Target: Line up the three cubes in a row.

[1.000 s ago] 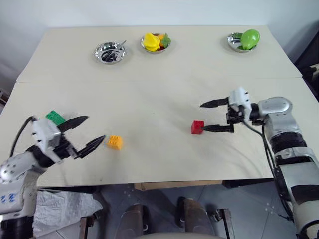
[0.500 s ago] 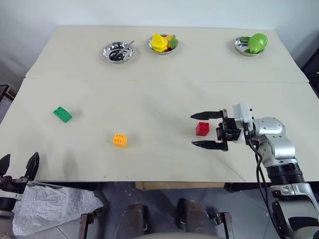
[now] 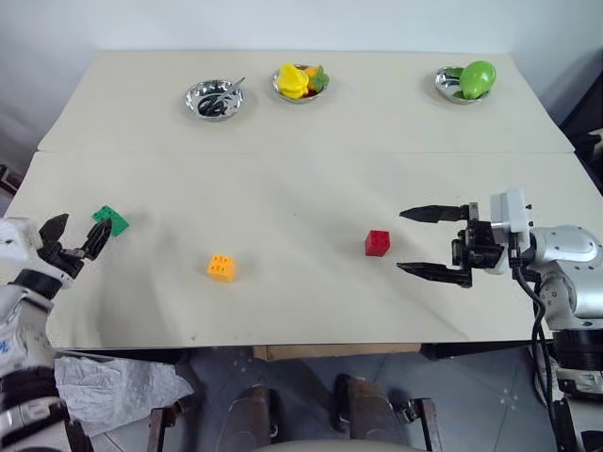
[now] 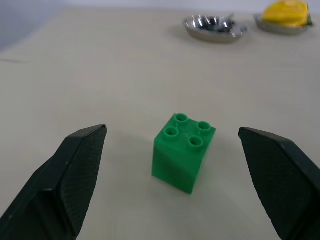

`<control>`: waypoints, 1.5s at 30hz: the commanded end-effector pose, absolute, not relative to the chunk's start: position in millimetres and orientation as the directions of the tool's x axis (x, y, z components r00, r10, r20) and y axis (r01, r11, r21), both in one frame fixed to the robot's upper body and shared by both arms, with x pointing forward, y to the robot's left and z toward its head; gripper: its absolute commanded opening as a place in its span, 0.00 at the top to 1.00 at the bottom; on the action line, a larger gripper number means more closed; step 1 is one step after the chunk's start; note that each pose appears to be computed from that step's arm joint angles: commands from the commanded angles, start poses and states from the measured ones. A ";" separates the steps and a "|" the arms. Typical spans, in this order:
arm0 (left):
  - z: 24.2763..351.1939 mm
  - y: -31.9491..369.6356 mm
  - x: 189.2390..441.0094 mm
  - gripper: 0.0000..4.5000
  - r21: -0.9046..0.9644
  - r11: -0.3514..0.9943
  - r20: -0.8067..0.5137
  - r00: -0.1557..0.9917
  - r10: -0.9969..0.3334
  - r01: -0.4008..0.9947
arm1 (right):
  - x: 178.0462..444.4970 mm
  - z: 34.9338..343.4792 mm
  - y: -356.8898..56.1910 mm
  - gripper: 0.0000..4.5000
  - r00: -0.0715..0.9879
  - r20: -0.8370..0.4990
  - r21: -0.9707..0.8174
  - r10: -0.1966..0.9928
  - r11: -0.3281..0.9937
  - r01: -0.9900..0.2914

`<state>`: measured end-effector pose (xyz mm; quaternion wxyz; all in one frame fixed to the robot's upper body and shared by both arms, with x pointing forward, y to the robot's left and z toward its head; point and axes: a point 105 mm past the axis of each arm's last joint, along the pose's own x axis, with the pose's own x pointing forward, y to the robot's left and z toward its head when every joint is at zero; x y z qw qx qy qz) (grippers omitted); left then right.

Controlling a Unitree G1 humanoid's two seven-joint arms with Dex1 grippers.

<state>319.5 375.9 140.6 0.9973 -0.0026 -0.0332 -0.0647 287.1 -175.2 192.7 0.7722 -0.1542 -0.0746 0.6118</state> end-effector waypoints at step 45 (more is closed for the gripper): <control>161.1 57.4 363.3 0.68 0.286 0.019 -0.395 0.136 -0.909 0.958 | 251.0 179.3 -228.7 0.00 0.423 -0.050 -0.287 0.905 0.393 -0.874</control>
